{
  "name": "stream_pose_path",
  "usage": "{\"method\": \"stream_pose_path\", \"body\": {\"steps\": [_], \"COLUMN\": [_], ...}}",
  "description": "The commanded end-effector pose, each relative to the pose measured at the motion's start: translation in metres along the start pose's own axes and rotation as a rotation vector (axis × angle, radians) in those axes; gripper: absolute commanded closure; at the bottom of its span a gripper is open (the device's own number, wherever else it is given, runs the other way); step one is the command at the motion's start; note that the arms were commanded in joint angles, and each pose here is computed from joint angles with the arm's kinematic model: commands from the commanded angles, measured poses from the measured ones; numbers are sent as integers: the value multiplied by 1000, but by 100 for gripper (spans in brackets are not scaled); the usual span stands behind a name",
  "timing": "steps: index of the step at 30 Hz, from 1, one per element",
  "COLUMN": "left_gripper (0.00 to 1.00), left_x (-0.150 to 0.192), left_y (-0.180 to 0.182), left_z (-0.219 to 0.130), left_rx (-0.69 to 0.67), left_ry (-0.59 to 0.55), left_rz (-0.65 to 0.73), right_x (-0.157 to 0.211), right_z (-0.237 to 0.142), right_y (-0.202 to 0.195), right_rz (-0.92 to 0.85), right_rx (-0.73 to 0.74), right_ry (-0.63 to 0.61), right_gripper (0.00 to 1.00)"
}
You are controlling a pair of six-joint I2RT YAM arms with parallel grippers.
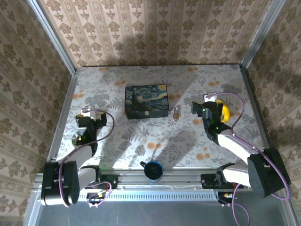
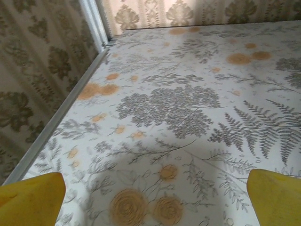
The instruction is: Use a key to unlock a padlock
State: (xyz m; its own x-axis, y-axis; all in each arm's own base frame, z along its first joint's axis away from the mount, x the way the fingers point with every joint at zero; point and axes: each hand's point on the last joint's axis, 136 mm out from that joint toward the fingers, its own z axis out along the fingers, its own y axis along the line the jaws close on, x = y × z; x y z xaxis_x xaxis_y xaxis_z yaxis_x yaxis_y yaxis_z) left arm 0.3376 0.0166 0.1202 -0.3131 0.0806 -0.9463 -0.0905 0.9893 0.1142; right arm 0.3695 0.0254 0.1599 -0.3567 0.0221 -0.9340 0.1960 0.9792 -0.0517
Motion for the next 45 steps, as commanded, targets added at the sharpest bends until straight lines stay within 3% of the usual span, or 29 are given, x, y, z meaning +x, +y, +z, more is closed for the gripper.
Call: {"method": "stream_pose_path", "body": {"steps": [1, 14, 21, 29, 37, 40, 45], "left_gripper": [0, 0, 0, 0, 0, 0, 0], "left_x": [-26, -3, 1, 1, 1, 1, 2], "left_y": [-13, -35, -31, -31, -30, -30, -31], "left_z": [3, 36, 64, 64, 64, 64, 64], "left_rx": [79, 198, 164, 167, 164, 167, 166], "left_ry": [-143, -154, 7, 4, 4, 5, 6], "left_rz": [32, 27, 14, 14, 15, 17, 18], "right_x": [-16, 0, 14, 27, 44, 48, 47], "right_z": [6, 7, 4, 20, 42, 55, 53], "right_y": [-7, -54, -67, -50, -25, -12, -11], "right_rz": [19, 55, 119, 114, 53, 19, 18], "right_rx": [-16, 21, 6, -92, -210, -264, -274], "right_ry": [-91, -125, -153, -167, -104, -4, -12], "right_gripper": [0, 0, 0, 0, 0, 0, 0]}}
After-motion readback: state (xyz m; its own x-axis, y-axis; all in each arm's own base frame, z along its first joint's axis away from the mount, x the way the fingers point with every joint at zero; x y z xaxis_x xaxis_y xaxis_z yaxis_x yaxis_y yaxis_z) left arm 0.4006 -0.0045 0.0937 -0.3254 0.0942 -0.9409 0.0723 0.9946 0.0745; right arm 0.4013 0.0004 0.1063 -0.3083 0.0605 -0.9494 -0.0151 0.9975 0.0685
